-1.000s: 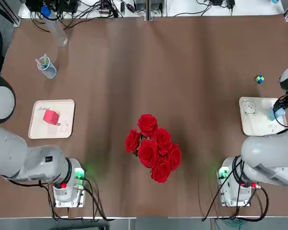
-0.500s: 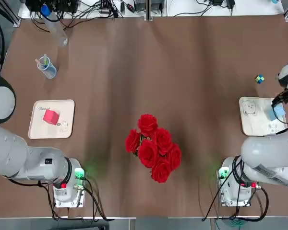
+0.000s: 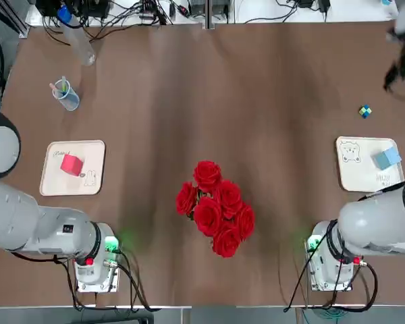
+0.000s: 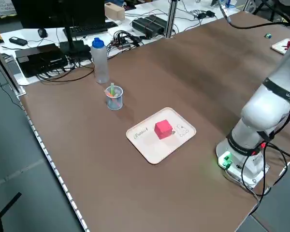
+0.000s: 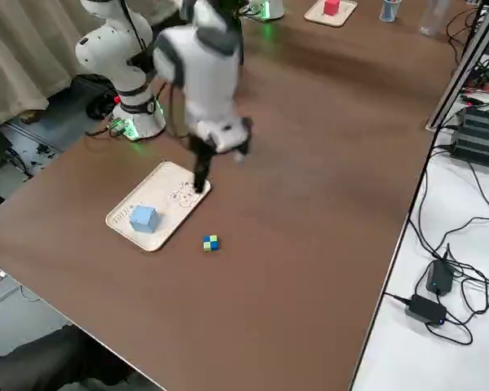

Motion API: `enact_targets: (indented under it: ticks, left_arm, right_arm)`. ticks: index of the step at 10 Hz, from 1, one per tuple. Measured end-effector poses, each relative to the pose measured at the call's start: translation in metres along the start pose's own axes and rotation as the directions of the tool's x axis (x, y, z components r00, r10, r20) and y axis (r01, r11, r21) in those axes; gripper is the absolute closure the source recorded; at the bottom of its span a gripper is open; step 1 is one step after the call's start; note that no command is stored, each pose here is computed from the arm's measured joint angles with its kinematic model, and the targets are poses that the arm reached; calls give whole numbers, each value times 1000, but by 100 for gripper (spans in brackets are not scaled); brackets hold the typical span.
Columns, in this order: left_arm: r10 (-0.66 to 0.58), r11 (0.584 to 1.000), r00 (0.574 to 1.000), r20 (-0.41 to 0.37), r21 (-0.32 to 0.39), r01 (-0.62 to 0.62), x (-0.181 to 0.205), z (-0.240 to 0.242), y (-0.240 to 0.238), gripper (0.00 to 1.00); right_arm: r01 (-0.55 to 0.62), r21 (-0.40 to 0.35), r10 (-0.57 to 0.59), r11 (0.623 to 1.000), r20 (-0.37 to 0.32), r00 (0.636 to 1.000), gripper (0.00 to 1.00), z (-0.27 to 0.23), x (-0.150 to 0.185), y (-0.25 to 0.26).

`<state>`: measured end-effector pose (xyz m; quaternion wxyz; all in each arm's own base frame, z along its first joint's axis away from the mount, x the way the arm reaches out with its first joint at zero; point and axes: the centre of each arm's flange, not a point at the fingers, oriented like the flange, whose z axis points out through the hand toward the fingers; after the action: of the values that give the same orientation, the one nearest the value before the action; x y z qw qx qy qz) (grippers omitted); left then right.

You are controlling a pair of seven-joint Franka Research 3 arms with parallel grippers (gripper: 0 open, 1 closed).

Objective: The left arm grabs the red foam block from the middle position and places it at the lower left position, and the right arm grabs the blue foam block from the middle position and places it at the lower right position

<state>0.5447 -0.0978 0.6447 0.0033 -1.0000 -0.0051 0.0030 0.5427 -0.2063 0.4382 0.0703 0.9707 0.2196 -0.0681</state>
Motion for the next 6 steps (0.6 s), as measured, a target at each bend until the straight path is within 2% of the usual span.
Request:
enact_targets:
  ticks: [1, 3, 6]
  left_arm:
    - [-8, 1000, 1000, 5, 1, 8, 2, 3, -5, 0]
    - [-19, 1000, 1000, 13, 1, 19, 5, 7, -11, 0]
    - [-15, 1000, 1000, 21, 3, 15, 5, 9, -9, 0]
  right_arm:
    - [-49, -42, 47, 998, -59, 997, 0, -40, 39, -26]
    - [-184, -55, 174, 981, -145, 974, 0, -97, 90, -79]
    - [-376, -5, 367, 927, -203, 908, 0, -173, 105, -111]
